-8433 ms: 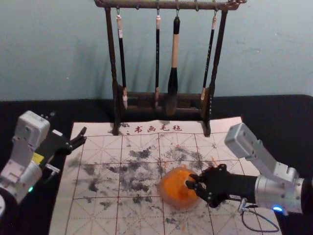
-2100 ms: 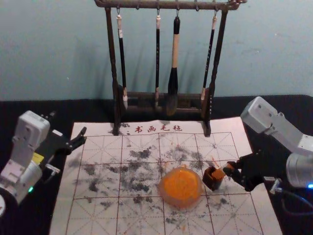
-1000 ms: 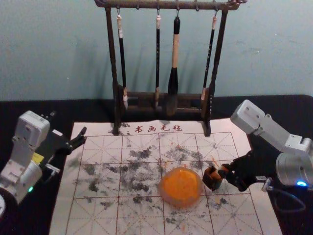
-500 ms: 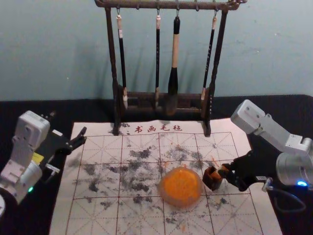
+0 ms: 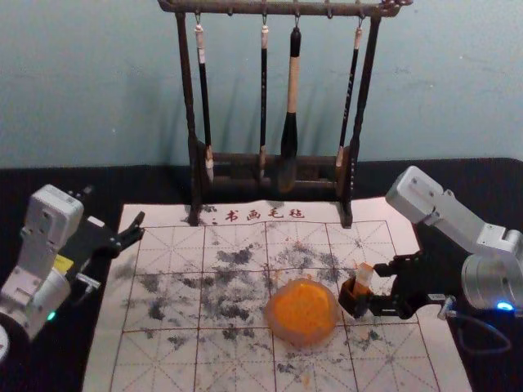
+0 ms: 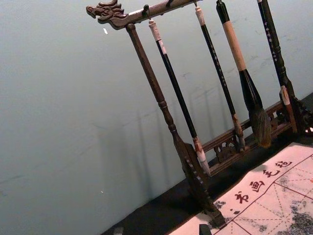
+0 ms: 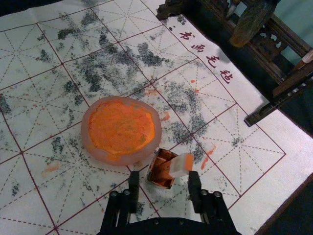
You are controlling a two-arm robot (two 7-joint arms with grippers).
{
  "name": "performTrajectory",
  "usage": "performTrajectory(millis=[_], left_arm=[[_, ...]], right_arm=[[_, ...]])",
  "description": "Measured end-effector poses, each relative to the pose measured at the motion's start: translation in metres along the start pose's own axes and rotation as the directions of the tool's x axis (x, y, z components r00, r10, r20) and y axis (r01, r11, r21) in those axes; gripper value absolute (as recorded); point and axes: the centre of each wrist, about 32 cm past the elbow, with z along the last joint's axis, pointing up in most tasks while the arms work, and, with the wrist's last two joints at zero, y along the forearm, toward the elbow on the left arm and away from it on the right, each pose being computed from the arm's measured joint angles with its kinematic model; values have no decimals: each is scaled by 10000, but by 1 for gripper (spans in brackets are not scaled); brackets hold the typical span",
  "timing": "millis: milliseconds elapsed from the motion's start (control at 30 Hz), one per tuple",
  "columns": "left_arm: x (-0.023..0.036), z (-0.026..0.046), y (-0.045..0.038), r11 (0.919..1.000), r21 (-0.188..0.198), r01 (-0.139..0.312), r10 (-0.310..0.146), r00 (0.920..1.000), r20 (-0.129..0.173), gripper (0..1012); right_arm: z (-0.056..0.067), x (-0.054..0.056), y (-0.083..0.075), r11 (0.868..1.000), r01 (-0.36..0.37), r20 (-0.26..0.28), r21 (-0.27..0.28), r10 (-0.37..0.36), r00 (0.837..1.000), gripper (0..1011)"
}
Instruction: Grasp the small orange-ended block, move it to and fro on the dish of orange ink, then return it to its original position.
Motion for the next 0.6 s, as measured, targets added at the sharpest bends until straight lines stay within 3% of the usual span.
performTrajectory(millis=[367, 533, 600], left_arm=[[0, 0, 0, 10000, 0, -1, 1, 10000, 0, 1001], [0, 0, 0, 10000, 0, 0, 0, 10000, 0, 1001], [0, 0, 0, 10000, 0, 0, 0, 10000, 0, 1001]], right_arm=[[0, 0, 0, 10000, -3, -3, 1, 3, 10000, 894], [0, 0, 0, 10000, -4, -4, 1, 4, 10000, 1003], [-4, -9, -3, 10000, 56, 21, 53, -56, 10000, 1000]])
